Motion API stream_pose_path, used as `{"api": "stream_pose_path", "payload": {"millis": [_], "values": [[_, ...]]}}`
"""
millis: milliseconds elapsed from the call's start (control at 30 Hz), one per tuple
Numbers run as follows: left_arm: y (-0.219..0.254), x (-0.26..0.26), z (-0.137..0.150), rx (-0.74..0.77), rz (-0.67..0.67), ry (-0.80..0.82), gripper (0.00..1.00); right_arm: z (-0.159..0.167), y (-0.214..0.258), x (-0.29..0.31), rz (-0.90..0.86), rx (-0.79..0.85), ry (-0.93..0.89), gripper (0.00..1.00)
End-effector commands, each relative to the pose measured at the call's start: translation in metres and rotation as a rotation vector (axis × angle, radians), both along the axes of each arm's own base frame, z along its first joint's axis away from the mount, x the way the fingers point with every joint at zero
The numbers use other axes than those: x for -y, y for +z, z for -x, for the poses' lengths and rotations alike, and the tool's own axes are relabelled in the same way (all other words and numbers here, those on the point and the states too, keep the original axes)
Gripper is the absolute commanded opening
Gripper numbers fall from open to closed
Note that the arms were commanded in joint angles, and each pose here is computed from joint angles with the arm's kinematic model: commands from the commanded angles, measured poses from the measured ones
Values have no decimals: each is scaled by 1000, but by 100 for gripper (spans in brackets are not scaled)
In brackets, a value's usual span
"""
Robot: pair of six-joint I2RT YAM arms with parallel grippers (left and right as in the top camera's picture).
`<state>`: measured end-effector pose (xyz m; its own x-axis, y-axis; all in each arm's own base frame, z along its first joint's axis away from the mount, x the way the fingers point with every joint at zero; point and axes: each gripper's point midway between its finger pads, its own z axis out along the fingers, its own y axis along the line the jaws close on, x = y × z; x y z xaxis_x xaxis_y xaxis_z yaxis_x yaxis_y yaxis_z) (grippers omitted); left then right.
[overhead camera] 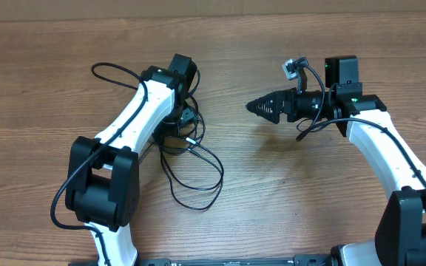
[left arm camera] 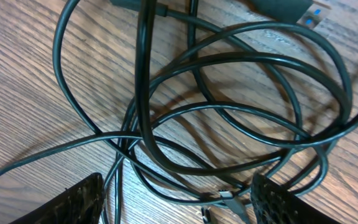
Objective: Untangle cables
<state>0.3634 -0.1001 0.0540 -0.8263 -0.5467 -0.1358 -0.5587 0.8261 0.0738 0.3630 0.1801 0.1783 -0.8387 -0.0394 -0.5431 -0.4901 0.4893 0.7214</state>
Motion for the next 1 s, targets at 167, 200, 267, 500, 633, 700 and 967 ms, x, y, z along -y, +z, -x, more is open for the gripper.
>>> {"api": "stream_pose_path", "payload": {"millis": [167, 200, 267, 500, 633, 700, 967], "values": [[-22, -13, 0, 29, -63, 32, 74, -1, 16, -1, 0, 46, 3, 100], [-26, -13, 0, 34, -61, 32, 74, -1, 16, -1, 0, 46, 3, 100], [-32, -12, -1, 48, -53, 31, 73, -1, 16, -1, 0, 47, 3, 100], [-37, -10, -5, 71, -41, 33, 38, -1, 16, -1, 0, 46, 3, 100], [-36, -10, -7, 80, -41, 33, 4, -1, 16, -1, 0, 45, 3, 100], [-36, -9, -8, 80, -36, 32, 4, 0, 16, -1, 0, 40, 3, 100], [35, -10, -18, 124, -18, 42, 4, -2, 7, 4, 44, 21, -28, 100]]}}
